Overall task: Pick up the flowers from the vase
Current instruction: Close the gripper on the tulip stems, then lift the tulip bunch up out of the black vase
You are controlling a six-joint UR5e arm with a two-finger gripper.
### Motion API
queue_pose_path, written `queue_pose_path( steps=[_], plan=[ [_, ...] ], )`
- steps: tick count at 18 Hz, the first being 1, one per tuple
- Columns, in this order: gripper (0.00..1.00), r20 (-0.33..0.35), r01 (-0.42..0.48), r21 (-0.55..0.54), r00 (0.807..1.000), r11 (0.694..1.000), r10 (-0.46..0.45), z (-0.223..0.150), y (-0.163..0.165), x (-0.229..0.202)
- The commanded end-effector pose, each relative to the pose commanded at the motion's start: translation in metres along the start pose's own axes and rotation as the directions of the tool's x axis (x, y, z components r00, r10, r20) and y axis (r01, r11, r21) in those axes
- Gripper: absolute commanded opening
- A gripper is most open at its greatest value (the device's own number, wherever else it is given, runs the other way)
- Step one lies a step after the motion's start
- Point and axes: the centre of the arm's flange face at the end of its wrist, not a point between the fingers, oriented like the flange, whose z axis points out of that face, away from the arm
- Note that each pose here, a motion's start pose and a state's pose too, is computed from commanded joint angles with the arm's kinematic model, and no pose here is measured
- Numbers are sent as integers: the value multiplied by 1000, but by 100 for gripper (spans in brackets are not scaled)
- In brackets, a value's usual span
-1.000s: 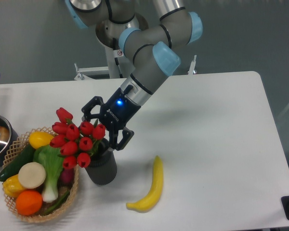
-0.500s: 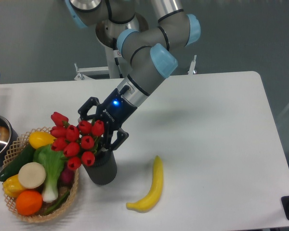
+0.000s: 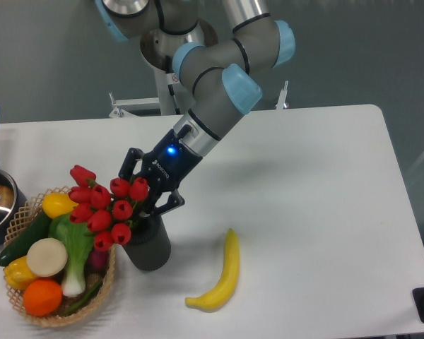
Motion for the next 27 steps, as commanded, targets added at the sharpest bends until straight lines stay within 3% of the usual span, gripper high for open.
queue_pose_path(
  steps=[5, 12, 13, 18, 27],
  plan=[
    [32, 2, 1, 1, 1000, 1000, -1, -1, 0, 0],
    [30, 5, 2, 29, 1000, 1000, -2, -9, -6, -2],
    [24, 8, 7, 38, 1000, 999, -7, -12, -7, -3],
    [25, -4, -3, 82, 1000, 997, 3, -17, -17, 0],
    [27, 16, 0, 189, 1000, 982, -3, -58, -68, 1]
  ],
)
